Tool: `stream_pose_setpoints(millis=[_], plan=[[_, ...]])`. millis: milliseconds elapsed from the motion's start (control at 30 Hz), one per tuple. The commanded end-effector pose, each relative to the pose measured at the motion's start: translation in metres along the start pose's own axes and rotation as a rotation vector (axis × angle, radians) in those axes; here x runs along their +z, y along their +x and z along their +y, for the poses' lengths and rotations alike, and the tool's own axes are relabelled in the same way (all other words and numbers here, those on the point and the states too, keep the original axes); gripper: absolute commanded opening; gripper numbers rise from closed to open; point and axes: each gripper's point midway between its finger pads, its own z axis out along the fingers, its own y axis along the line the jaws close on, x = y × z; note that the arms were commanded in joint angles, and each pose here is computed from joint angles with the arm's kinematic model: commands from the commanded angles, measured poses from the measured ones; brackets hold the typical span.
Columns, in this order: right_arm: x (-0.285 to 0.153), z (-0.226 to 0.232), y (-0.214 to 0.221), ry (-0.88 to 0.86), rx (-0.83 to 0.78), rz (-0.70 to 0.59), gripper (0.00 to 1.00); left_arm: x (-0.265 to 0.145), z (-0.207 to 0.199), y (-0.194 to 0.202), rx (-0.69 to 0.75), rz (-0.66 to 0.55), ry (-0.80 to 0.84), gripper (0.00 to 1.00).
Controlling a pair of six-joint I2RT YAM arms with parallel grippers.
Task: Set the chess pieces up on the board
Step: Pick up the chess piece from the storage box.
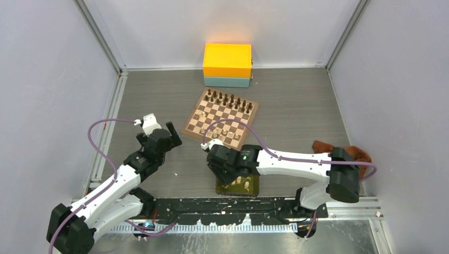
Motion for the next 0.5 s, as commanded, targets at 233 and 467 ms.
stream_pose_setpoints(millis=[233,467], plan=[[0.011,0.008,0.005,-0.042,-0.031,0.016,0.45,-0.002,-0.003,-0.016,-0.037,-0.064,0.002,0.98],[0.020,0.007,0.012,-0.044,-0.042,0.033,0.45,0.000,-0.003,-0.014,-0.039,-0.059,0.004,0.98]])
